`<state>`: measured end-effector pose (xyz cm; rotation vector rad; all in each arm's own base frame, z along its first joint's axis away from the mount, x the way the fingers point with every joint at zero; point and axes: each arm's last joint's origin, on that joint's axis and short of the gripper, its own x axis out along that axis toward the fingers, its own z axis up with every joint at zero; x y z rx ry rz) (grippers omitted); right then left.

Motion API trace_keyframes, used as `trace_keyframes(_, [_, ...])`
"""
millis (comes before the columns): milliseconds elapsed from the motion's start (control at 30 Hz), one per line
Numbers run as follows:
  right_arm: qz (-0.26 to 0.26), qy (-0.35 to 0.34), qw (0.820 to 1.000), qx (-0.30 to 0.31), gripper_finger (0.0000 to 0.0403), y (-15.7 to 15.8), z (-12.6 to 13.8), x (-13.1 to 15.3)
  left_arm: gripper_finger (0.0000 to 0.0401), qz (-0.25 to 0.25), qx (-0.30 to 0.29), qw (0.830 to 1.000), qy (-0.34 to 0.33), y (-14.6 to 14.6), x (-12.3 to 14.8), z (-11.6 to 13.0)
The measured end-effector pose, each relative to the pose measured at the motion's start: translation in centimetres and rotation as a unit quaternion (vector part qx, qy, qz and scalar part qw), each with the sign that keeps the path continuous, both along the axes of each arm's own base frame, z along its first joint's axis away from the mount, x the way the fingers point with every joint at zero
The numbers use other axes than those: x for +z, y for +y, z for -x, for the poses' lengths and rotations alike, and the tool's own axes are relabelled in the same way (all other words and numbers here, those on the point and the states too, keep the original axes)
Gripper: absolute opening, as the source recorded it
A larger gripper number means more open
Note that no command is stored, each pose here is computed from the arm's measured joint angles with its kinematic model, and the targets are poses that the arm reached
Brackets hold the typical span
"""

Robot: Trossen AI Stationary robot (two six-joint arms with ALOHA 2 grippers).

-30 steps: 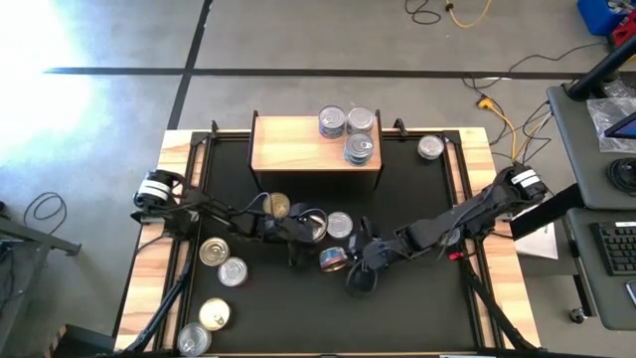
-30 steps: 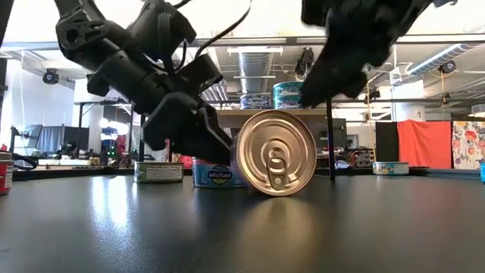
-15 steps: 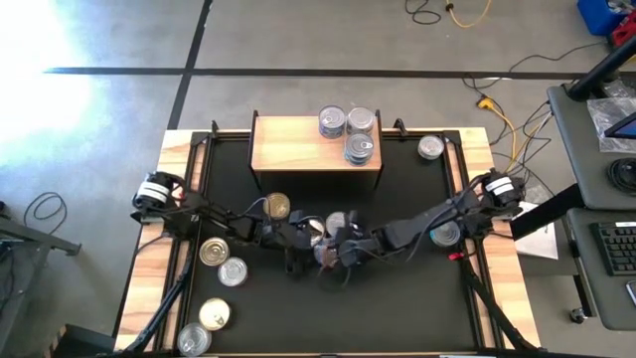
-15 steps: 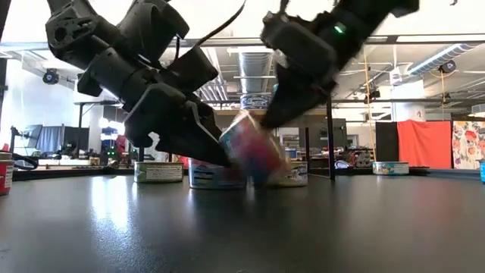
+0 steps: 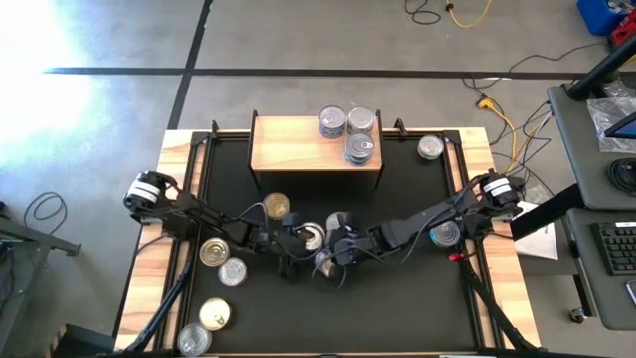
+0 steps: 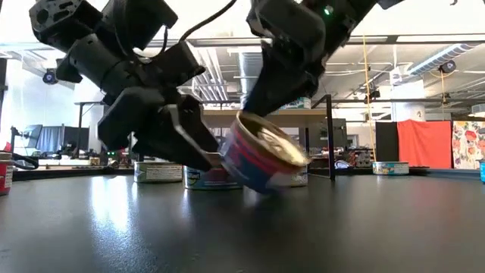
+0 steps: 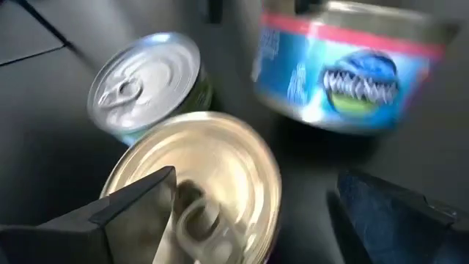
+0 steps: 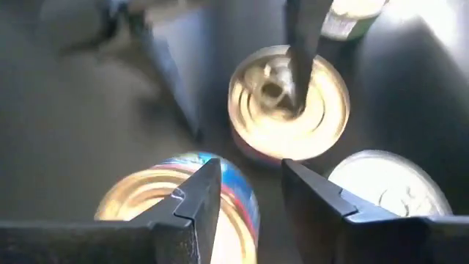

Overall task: Stack canned seafood by type on shelf
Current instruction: Put the center pink tuna can on the shelf

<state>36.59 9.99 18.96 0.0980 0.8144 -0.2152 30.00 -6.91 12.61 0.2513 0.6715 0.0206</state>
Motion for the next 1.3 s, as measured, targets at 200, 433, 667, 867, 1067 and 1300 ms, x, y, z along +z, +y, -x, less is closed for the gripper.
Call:
trace_keyframes(200, [0.016, 0.003, 1.000, 0.023, 0.0135, 0.0, 0.3, 0.3, 0.0362, -0.053, 0.004, 0.997, 0.063, 1.2, 0.3, 1.1])
trace_keyframes(433, [0.038, -0.010, 0.998, 0.045, 0.0150, -1.4, 1.3, 4.1, 0.0362, -0.061, 0.022, 0.995, 0.072, 3.6, 2.4, 1.3])
trace_keyframes(667, [-0.109, 0.022, 0.990, -0.084, 0.0148, -1.5, 3.4, 5.5, 0.0362, 0.033, 0.025, 0.999, 0.028, 3.8, 7.0, 1.5])
trace_keyframes(867, [-0.223, 0.125, 0.947, -0.197, 0.0133, 1.2, 4.8, 2.8, 0.0362, 0.124, 0.026, 0.991, 0.037, 3.3, 7.5, 2.1])
trace_keyframes(1067, [-0.295, 0.160, 0.876, -0.345, 0.0137, 2.4, 4.7, 0.4, 0.0362, 0.101, -0.014, 0.993, 0.053, 2.7, 7.2, 2.1])
trace_keyframes(1300, [-0.309, 0.191, 0.832, -0.419, 0.0126, 1.5, 4.0, -2.2, 0.0362, 0.066, -0.055, 0.993, 0.079, 2.5, 5.4, 1.1])
